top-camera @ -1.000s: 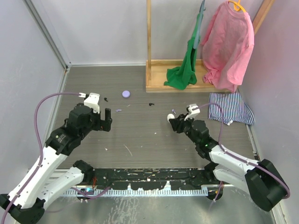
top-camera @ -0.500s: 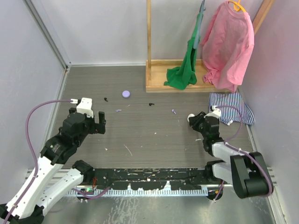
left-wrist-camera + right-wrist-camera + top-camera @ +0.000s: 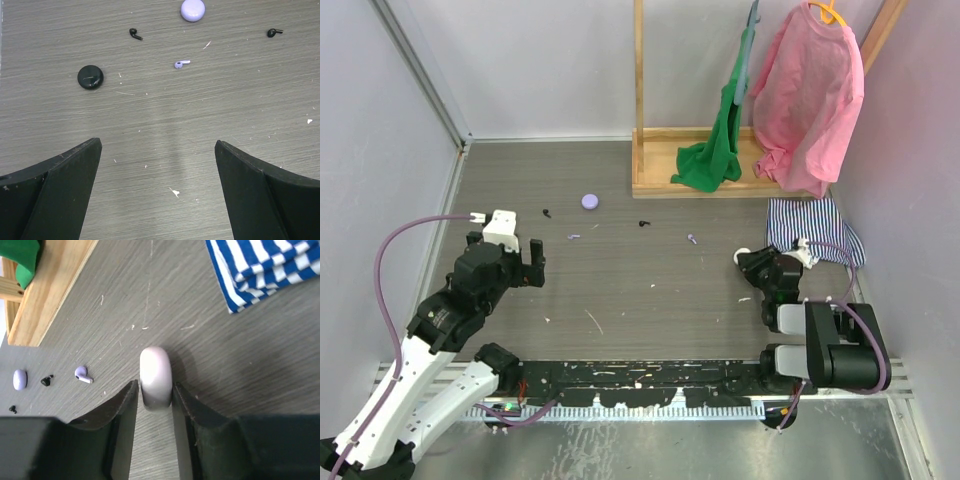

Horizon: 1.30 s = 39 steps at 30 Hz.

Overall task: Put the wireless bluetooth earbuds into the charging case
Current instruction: Place the charging case at the center of the board.

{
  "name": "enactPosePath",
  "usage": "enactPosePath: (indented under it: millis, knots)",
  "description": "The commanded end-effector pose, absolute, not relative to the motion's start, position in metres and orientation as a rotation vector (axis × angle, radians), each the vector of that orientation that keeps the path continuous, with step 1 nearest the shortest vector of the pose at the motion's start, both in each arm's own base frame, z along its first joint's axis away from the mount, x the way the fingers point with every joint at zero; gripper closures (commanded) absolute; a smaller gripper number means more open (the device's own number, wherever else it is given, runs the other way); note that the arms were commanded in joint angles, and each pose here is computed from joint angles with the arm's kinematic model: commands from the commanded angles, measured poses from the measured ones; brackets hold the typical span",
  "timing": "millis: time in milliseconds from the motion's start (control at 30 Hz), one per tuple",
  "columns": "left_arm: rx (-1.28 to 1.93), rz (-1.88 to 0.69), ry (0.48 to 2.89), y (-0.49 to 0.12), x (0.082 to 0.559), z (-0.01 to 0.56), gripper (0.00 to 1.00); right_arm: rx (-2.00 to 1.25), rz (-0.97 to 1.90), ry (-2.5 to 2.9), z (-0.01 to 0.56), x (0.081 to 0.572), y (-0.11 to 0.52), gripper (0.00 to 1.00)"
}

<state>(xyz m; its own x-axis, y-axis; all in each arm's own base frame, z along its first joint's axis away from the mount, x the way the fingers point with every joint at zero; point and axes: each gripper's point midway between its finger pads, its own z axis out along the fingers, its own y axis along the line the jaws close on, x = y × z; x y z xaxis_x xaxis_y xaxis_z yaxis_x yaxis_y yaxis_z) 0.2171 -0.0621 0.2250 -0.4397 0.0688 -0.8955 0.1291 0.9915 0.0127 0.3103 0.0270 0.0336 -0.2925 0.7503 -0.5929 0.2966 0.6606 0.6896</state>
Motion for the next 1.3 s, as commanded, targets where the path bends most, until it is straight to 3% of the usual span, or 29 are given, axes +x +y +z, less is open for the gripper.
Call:
enactPosePath:
  millis: [0, 200, 433, 600, 900, 1267]
  knots:
    - [0.106, -0.079, 1.972, -0.062, 0.224, 0.237, 0.02, 0.909, 0.525, 1.839, 0.032, 0.303, 0.015, 0.58]
    - [0.102, -0.075, 1.971, -0.061, 0.225, 0.237, 0.02, 0.914, 0.428, 1.869, 0.034, 0.295, 0.004, 0.39]
    - [0.089, -0.072, 1.982, -0.061, 0.227, 0.235, 0.02, 0.915, 0.365, 1.936, 0.039, 0.279, 0.0, 0.25]
    - [0.072, -0.069, 1.991, -0.061, 0.229, 0.234, 0.02, 0.862, 0.358, 1.96, 0.057, 0.274, 0.003, 0.0]
    - [0.017, -0.045, 2.04, -0.064, 0.244, 0.23, 0.02, 0.737, 0.385, 1.939, 0.097, 0.274, 0.009, 0.0]
    - [-0.127, -0.016, 2.143, -0.055, 0.274, 0.217, 0.02, 0.337, 0.513, 1.858, 0.137, 0.267, 0.048, 0.0]
